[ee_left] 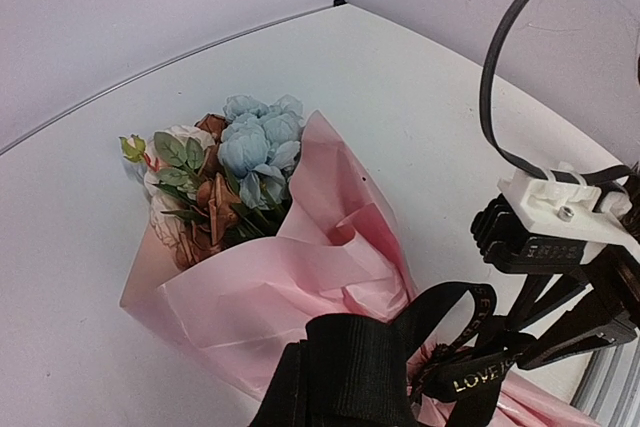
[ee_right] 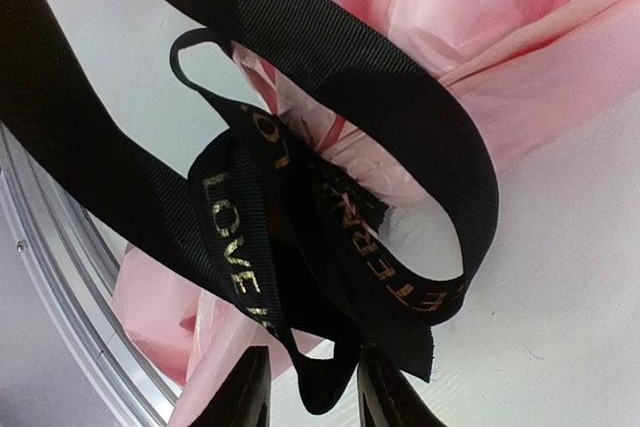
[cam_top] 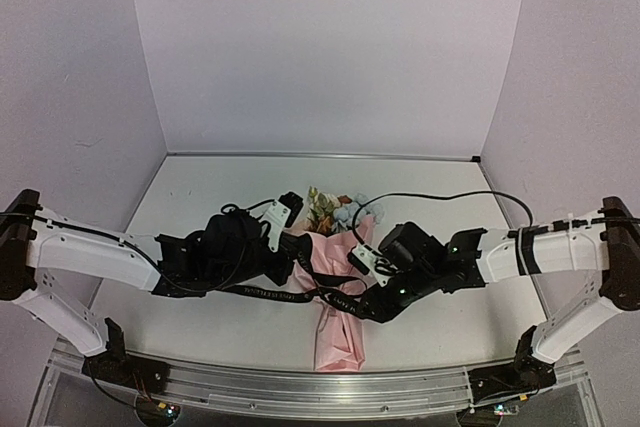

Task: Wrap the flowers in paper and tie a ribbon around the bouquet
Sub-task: Cross the half-tied ribbon over the folded bouquet.

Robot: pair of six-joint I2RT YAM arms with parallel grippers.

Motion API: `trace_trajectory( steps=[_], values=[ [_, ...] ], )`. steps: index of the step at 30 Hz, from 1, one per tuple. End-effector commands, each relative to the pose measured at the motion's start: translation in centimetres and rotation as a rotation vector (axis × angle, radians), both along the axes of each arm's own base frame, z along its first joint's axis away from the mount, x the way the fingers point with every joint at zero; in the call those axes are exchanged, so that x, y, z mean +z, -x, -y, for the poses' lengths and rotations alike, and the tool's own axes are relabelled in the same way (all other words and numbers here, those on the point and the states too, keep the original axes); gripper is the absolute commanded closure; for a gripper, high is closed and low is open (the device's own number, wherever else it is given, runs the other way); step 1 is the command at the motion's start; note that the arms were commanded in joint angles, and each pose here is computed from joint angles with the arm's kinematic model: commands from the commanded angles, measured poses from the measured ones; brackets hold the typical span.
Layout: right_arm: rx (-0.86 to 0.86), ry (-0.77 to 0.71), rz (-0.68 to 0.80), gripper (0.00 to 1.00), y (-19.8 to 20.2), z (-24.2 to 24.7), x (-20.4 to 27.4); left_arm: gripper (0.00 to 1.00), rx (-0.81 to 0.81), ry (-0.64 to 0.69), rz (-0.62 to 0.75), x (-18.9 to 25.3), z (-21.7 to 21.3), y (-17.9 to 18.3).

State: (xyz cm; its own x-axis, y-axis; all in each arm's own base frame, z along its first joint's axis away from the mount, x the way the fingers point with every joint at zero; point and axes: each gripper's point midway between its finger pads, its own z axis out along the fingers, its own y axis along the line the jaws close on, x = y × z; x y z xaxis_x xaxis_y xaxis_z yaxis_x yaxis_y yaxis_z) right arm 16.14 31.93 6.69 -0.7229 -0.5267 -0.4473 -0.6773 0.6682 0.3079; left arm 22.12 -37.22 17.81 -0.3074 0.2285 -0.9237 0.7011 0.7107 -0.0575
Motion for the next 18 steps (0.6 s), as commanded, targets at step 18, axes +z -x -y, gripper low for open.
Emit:
trace_trajectory(
  steps=[18],
  values=[
    [0.065,0.018,-0.008,1.0,-0.1,0.3,4.2,1.0,-0.068,0.084,-0.076,2.9,2.1,1.1]
  ],
)
